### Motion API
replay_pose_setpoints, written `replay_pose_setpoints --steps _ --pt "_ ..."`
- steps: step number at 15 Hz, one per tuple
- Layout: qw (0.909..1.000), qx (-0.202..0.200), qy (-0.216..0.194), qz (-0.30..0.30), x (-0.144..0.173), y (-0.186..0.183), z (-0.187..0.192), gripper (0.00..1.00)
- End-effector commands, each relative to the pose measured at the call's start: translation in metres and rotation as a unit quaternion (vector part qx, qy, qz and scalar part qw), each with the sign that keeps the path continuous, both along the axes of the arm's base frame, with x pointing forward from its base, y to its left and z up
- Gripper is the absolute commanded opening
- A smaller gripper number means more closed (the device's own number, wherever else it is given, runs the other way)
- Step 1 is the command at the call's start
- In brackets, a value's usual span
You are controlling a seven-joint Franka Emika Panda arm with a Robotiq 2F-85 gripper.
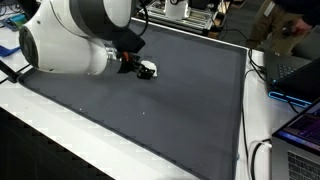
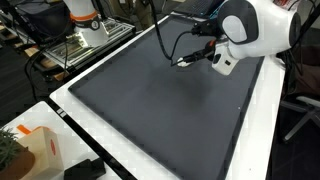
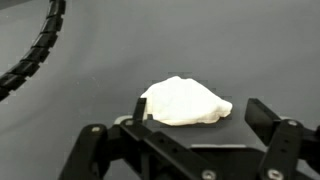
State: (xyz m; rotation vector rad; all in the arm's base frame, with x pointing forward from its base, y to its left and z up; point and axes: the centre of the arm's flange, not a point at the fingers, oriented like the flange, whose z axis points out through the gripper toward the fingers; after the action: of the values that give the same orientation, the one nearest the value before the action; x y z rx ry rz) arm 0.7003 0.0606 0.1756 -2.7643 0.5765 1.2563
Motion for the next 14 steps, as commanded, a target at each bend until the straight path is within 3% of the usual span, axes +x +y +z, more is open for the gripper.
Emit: replay_pose_setpoints --steps 1,8,12,14 --pt "0.999 0.008 -0.035 0.027 -0.018 0.018 0.028 1.0" --pt "0.9868 0.018 -0.133 0.091 -0.055 0.05 0.092 1.0" --pt "0.9769 -0.014 -0.164 0.136 -0.055 0.039 0.118 1.0" --pt "0.9663 -0.012 -0.18 0.184 -0.058 0.027 0.127 1.0"
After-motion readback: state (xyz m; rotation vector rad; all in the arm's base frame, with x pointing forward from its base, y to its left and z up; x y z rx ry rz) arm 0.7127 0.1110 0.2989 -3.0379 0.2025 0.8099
